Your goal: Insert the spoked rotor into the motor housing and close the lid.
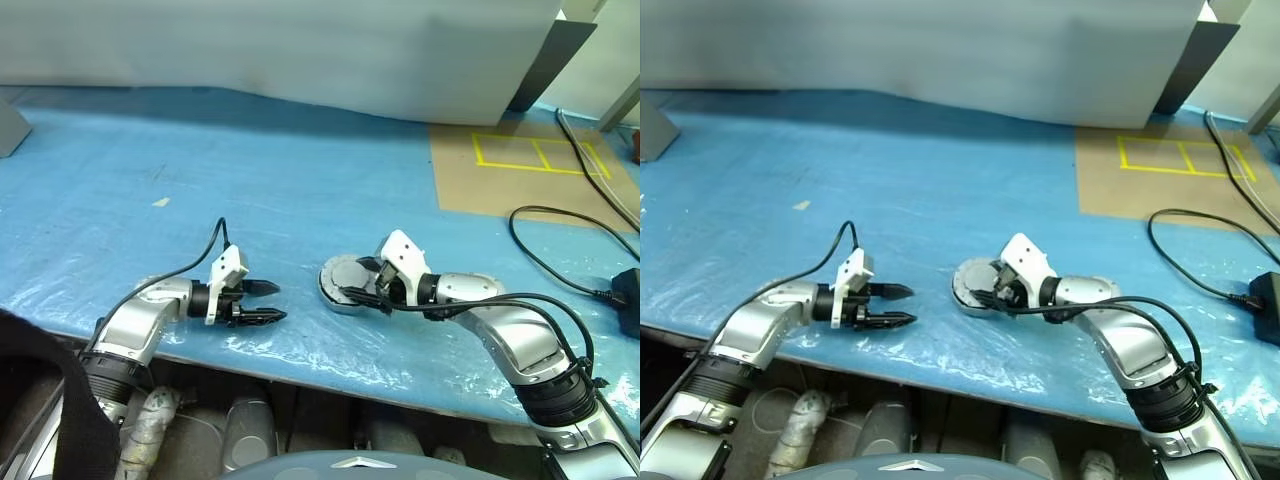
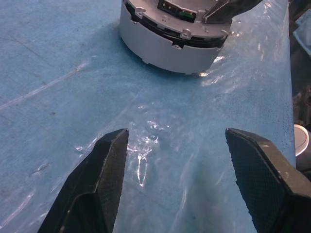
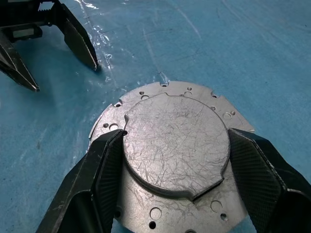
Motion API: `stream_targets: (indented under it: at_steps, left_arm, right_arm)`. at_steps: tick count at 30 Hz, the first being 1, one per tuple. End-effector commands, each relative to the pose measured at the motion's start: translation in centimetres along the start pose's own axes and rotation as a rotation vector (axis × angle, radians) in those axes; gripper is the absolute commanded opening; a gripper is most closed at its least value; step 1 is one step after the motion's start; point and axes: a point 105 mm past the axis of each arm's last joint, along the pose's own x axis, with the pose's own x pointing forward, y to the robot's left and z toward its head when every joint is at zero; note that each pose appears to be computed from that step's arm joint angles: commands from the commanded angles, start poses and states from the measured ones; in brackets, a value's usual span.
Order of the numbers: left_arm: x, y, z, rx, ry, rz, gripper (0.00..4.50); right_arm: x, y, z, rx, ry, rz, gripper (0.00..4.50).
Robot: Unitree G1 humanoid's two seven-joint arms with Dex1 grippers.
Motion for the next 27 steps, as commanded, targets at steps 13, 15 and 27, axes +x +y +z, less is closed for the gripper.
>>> stream_targets:
  at_steps: [13, 15, 27]
  left_arm:
    - [0.3, -0.9, 1.2, 0.023, -0.011, -0.013, 3.35]
    - [0.3, -0.8, 1.1, 0.023, -0.006, -0.009, 3.35]
    - [0.3, -0.7, 1.2, 0.028, -0.002, -0.004, 3.35]
  right_arm:
    - [0.3, 0.7, 3.0, -0.06, -0.143, 0.036, 2.95]
    - [0.5, 0.4, 4.1, -0.02, -0.185, 0.031, 2.95]
    - [1.5, -0.1, -0.9, -0.076, 0.009, 0.018, 2.95]
